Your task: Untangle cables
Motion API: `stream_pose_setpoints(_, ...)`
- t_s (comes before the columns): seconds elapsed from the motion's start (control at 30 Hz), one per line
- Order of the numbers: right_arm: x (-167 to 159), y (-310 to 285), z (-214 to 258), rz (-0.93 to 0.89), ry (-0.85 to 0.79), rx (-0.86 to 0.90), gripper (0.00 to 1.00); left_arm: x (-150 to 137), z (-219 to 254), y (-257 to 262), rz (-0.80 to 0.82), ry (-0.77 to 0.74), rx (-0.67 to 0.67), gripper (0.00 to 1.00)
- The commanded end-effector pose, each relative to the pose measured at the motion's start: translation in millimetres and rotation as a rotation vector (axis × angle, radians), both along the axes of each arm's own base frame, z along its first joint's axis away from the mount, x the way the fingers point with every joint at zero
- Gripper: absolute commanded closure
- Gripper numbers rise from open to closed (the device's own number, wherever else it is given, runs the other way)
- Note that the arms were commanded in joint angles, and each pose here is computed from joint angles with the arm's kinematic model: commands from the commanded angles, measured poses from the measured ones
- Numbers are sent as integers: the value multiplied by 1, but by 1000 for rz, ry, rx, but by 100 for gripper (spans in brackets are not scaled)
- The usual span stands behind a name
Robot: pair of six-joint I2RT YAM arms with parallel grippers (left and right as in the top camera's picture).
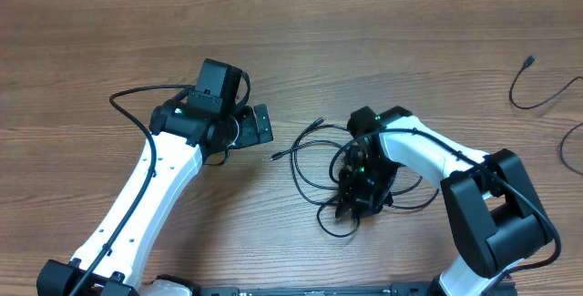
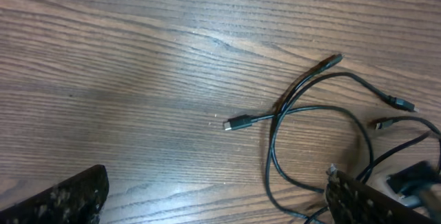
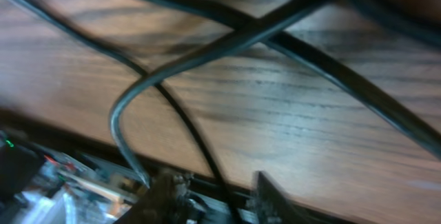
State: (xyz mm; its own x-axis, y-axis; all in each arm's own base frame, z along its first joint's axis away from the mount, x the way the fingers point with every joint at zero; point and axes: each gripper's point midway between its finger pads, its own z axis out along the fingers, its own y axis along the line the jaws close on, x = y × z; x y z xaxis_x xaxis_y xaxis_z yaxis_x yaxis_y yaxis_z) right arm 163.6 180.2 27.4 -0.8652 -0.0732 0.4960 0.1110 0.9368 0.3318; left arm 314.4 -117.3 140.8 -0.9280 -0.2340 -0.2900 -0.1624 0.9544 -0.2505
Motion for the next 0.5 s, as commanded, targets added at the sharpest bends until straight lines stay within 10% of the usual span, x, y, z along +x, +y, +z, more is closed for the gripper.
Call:
stream_pose_setpoints(0.0, -1, 8, 4, -32, 2, 38, 87, 3, 6, -1, -22, -27, 10, 0)
stream_pose_setpoints(0.47, 74, 2, 56, -126, -172, 41, 96, 3, 6, -1, -22, -27, 10, 0)
